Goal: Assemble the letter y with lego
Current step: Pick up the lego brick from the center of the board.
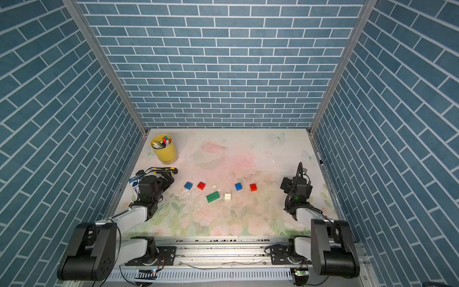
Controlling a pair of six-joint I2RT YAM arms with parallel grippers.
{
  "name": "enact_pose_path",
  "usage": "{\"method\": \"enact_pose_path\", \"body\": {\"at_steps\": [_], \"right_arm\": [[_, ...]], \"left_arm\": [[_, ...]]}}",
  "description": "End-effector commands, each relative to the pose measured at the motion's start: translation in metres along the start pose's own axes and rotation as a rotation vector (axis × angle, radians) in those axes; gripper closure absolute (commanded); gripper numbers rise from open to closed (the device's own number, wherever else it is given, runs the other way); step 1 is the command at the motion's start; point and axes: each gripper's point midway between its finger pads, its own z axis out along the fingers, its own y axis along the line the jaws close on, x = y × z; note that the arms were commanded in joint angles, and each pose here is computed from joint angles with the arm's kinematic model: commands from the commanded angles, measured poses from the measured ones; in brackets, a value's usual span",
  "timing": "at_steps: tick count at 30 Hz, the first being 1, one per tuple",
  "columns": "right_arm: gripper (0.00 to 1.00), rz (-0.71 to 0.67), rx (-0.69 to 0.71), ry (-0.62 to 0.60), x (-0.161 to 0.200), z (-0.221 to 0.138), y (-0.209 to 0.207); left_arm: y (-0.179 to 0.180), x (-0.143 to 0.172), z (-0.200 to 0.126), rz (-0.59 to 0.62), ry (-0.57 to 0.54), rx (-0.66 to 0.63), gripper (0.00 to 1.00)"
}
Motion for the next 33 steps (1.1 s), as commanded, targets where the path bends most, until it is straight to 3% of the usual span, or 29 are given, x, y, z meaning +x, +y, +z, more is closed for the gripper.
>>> {"method": "enact_pose_path", "body": {"at_steps": [1,25,27,30,33], "right_arm": [[0.01,-0.109,-0.031,-0.151,-0.045,0.040,0.014],[0.01,-0.114,-0.028,-0.148,-0.049,0.037,0.015],[0.01,-0.138,-0.042,-0.086,-0.061,0.031,0.019],[0.01,-0.120,-0.076,-0.043,-0.086,0.021,0.028],[0.01,-0.051,-0.122,-0.057,-0.100,0.009,0.035]], "left_arm": [[-0.022,-0.031,0.038,0.716,-0.144,-0.039,0.01],[-0.023,-0.033,0.038,0.712,-0.148,-0.037,0.01],[-0.024,-0.042,0.036,0.703,-0.133,-0.083,0.01],[-0.021,-0.074,0.035,0.685,-0.046,-0.262,0.01],[-0.038,-0.087,0.030,0.641,-0.044,-0.230,0.01]]}}
